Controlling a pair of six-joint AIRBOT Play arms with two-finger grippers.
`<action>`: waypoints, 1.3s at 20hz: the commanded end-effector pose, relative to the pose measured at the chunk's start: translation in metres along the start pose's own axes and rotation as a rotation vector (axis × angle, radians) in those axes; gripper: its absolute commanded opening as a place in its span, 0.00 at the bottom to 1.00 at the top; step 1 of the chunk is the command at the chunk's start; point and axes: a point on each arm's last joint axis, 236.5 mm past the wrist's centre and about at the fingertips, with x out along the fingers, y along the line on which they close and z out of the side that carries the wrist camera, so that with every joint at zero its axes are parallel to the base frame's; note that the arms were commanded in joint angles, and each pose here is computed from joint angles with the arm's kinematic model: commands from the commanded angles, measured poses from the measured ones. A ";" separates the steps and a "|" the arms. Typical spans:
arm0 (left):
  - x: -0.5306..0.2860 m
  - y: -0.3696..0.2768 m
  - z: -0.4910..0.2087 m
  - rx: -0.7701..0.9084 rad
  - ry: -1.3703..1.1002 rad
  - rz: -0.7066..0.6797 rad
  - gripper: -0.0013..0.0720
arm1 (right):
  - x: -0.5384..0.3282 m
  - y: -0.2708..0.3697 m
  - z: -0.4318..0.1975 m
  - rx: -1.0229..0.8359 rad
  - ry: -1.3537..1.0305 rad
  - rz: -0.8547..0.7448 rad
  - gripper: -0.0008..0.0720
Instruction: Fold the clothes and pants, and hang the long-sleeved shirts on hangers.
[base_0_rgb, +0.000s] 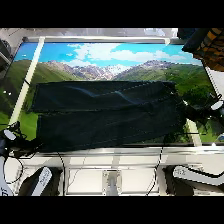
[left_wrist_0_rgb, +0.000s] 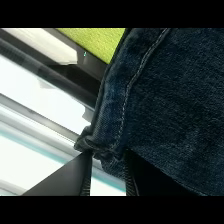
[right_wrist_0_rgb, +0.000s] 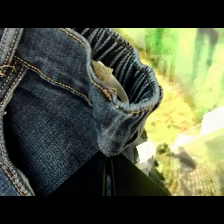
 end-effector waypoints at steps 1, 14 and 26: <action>0.000 0.000 0.003 -0.002 -0.011 -0.001 0.30 | 0.000 0.000 0.000 -0.001 0.002 0.000 0.04; -0.059 0.054 0.056 0.094 -0.139 0.237 0.06 | -0.038 0.008 0.016 -0.111 0.047 -0.002 0.06; -0.049 0.056 0.061 0.131 -0.082 0.239 0.06 | -0.040 0.021 -0.022 -0.082 0.203 0.061 0.70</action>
